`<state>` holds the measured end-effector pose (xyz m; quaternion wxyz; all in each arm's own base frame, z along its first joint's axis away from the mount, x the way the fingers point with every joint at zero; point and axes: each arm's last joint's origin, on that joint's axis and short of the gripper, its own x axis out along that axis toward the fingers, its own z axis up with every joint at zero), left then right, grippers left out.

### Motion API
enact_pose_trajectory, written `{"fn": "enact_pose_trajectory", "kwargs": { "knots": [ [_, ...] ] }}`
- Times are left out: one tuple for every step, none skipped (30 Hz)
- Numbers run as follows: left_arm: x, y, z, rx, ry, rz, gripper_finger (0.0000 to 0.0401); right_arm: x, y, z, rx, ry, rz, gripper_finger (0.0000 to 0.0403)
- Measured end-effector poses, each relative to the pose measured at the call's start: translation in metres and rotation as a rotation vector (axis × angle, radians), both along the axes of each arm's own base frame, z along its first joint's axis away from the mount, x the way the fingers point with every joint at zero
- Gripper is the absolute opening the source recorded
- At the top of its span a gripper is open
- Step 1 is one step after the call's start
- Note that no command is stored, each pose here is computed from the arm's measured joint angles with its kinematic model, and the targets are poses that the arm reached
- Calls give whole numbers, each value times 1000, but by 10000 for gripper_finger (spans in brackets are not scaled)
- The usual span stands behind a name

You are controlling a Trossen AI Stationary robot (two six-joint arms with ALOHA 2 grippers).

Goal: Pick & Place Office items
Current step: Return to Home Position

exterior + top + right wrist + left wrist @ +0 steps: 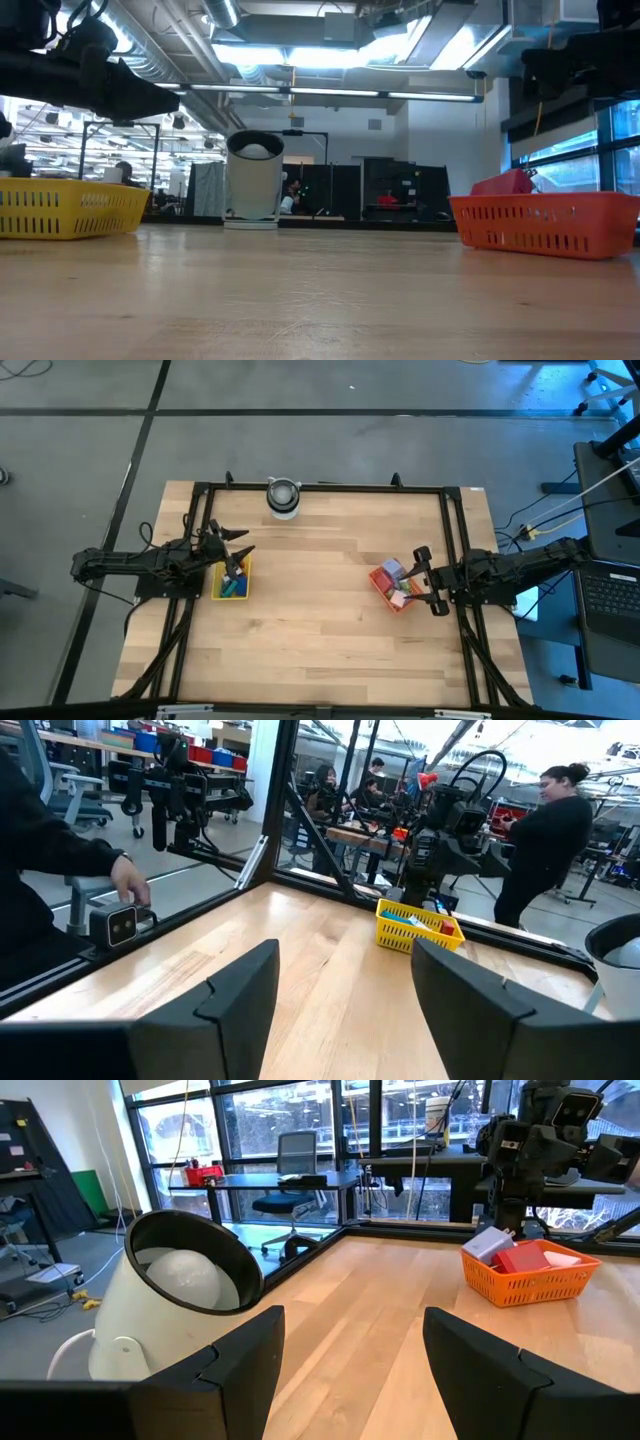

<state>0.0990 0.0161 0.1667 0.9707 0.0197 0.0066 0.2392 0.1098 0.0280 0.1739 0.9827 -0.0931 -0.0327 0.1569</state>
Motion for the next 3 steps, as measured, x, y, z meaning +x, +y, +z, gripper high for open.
{"fn": "enact_pose_trajectory", "kwargs": {
  "knots": [
    [0,0,0,0,0,0,235,0,0,0,0,0,0,228],
    [0,0,0,0,0,0,235,0,0,0,0,0,0,228],
    [0,0,0,0,0,0,235,0,0,0,0,0,0,228]
  ]
}}
